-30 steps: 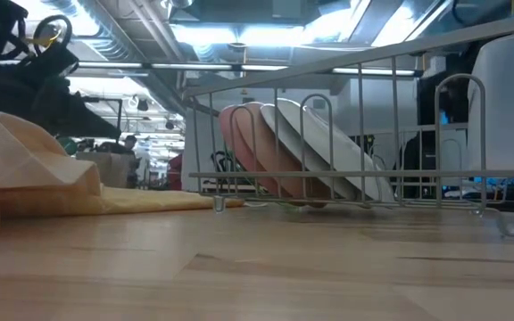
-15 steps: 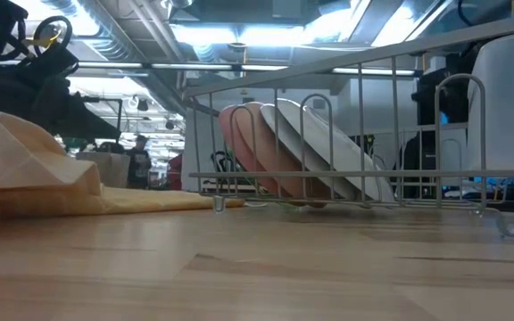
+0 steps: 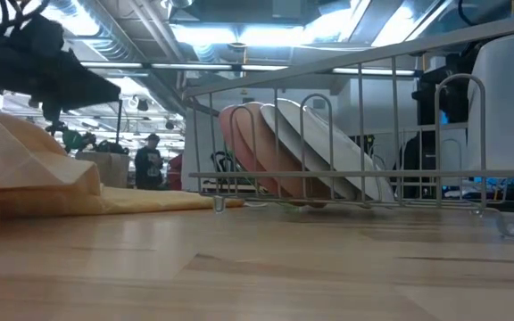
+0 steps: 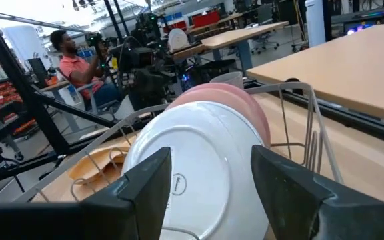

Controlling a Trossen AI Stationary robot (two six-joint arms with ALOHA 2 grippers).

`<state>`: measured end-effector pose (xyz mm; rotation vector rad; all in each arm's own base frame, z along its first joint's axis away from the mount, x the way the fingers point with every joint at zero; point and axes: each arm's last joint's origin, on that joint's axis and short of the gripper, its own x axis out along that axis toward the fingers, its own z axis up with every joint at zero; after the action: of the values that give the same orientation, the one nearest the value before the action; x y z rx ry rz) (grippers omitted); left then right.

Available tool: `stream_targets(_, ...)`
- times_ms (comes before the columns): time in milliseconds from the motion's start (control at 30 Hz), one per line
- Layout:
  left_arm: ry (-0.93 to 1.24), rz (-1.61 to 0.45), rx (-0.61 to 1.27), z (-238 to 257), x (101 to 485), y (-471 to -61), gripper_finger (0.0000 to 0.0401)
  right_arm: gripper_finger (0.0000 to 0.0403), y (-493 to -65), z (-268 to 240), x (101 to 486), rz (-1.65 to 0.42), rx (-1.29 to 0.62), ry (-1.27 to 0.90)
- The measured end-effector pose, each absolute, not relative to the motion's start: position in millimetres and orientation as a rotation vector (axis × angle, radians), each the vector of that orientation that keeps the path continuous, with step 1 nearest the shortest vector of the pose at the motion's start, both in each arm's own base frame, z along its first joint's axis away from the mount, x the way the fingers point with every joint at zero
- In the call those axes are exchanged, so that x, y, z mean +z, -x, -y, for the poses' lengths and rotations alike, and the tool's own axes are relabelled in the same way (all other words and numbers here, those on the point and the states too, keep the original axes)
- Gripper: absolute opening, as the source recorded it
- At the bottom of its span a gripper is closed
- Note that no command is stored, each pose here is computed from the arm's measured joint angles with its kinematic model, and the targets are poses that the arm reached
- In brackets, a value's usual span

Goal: Sort dishes
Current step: Return to Home Position

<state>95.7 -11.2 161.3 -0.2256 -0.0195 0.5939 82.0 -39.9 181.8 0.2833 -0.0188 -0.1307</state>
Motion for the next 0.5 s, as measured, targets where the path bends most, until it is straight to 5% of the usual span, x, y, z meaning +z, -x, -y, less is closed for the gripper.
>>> stream_targets(500,0.301,0.12,0.587,8.2,169.9,-88.1,0.0098,0.0211,-81.5,39.9,178.0,-0.02,-0.146,-0.352)
